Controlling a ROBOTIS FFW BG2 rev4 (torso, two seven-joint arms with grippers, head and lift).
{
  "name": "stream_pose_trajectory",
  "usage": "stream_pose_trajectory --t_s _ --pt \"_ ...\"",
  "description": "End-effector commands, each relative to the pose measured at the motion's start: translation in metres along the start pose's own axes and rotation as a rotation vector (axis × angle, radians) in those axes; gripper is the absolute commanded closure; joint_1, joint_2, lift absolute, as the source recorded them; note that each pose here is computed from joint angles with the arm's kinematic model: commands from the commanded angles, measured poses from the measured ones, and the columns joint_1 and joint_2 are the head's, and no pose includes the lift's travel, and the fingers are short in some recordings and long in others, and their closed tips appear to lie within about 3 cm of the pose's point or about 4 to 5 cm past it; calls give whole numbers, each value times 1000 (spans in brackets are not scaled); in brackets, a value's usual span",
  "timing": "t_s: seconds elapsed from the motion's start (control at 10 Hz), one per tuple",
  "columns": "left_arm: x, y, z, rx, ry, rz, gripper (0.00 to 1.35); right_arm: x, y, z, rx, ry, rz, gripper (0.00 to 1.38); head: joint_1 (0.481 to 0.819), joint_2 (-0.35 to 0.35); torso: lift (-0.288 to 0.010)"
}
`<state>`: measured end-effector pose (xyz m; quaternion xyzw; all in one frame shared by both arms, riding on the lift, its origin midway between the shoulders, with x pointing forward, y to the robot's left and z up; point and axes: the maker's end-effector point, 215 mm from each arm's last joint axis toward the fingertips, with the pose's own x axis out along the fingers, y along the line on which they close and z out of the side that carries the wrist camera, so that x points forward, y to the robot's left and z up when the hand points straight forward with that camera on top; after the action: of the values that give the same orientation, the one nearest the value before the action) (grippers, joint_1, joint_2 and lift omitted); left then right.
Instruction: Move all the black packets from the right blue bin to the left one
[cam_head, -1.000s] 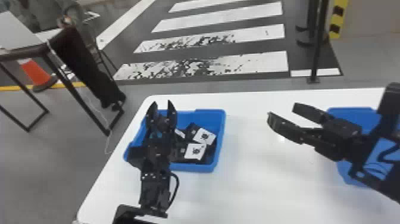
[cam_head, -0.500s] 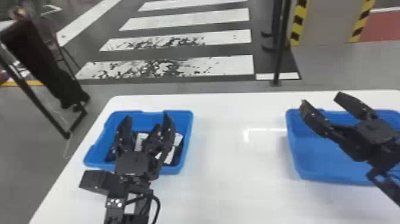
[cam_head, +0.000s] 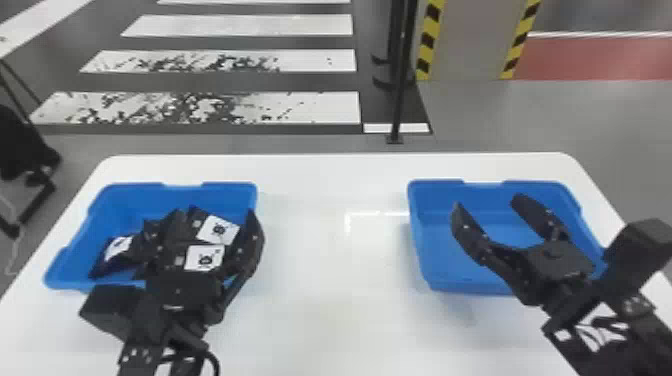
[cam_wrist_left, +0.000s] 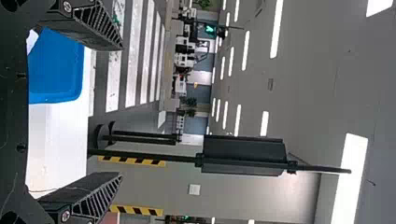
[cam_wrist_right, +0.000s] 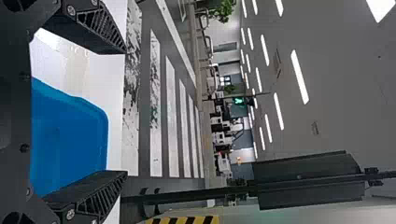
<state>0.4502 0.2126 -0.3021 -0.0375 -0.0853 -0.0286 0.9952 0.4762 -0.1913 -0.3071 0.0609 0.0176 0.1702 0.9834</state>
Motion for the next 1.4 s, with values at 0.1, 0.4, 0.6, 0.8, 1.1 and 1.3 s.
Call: stream_pose_trajectory --t_s 0.1,0.4,0.6,0.8,1.1,1.3 --pt "-7 5 8 32 -3 30 93 -11 1 3 1 -11 -28 124 695 25 -168" --pt "-13 12 8 68 19 73 91 -17 2 -4 19 1 -49 125 695 38 -168" --pt "-14 12 15 66 4 74 90 -18 2 -3 23 0 -52 125 695 38 -168" --pt "-14 12 18 62 -3 74 90 -18 1 -4 23 0 -52 125 695 39 -168" --pt "-14 11 22 60 -17 72 90 -20 1 -4 27 1 -53 125 695 39 -168" --pt "-14 11 25 53 -26 73 90 -19 1 0 25 -8 -52 125 695 38 -168"
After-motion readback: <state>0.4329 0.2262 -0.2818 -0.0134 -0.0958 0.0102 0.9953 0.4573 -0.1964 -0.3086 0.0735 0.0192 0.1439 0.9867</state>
